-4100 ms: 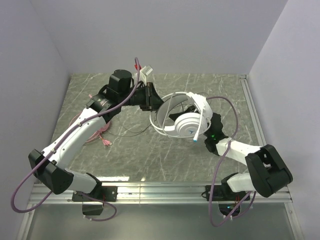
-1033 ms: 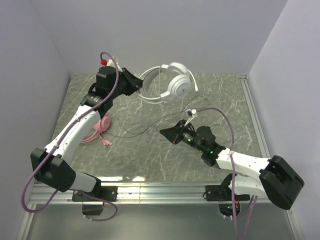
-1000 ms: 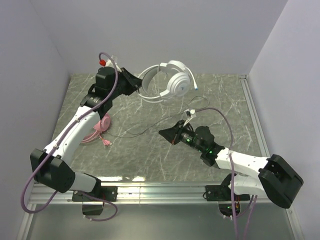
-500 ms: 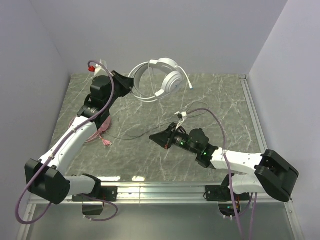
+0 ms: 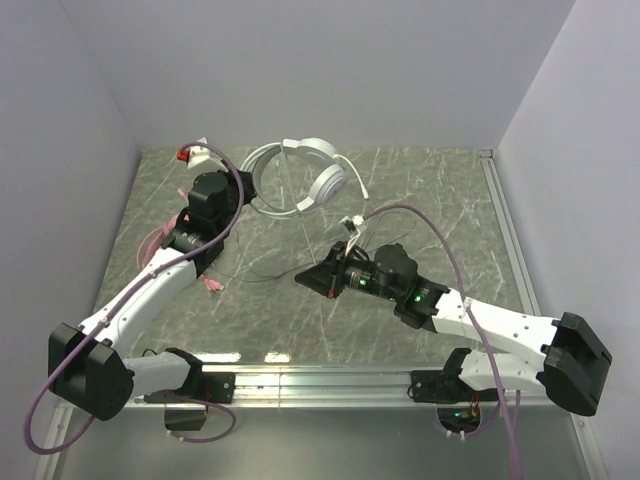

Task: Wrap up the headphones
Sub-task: Wrap the headphone cable with the right arm

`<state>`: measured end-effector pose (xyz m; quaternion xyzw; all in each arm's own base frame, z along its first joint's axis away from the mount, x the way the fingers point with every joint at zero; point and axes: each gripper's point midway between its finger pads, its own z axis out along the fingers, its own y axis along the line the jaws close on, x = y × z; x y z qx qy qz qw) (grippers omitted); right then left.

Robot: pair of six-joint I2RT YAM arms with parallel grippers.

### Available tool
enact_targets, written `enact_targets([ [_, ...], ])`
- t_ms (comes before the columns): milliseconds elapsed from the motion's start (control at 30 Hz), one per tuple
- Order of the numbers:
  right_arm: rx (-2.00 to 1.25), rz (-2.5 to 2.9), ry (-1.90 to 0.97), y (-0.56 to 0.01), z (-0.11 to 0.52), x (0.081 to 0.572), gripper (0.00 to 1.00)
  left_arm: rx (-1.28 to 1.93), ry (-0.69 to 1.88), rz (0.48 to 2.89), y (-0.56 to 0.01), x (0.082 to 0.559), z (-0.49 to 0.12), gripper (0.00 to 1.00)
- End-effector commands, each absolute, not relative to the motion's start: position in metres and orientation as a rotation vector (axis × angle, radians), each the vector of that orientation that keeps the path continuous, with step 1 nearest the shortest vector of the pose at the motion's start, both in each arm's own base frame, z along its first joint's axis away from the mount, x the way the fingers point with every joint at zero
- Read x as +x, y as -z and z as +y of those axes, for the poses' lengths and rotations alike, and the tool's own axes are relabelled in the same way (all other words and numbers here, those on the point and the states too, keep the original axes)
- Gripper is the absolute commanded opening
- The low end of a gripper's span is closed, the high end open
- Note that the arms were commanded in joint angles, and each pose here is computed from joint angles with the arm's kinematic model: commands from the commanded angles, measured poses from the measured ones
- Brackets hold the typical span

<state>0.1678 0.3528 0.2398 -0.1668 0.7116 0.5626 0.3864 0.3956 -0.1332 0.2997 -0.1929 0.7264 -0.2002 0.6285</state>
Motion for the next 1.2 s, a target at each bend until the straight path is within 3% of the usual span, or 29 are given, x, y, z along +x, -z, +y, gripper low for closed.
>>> enact_targets([
  [0,-0.578,1.891,-1.453,-0.246,0.356,0.14,0.07,-0.546,0.364,1.405,-0.359,0.404,-0.098,0.0],
  [333,-0.624,1.962,-1.365,-0.264,0.362,0.148,0.1,-0.389,0.159,1.404,-0.36,0.395,-0.107,0.0],
  [767,-0.722,1.843,-1.667,-0.292,0.368,0.109,0.14,-0.374,0.044,1.422,-0.343,0.406,-0.1,0.0],
  [1167,-0.683,1.754,-1.624,-0.331,0.344,0.105,0.13,-0.375,0.016,1.463,-0.318,0.426,-0.096,0.0],
])
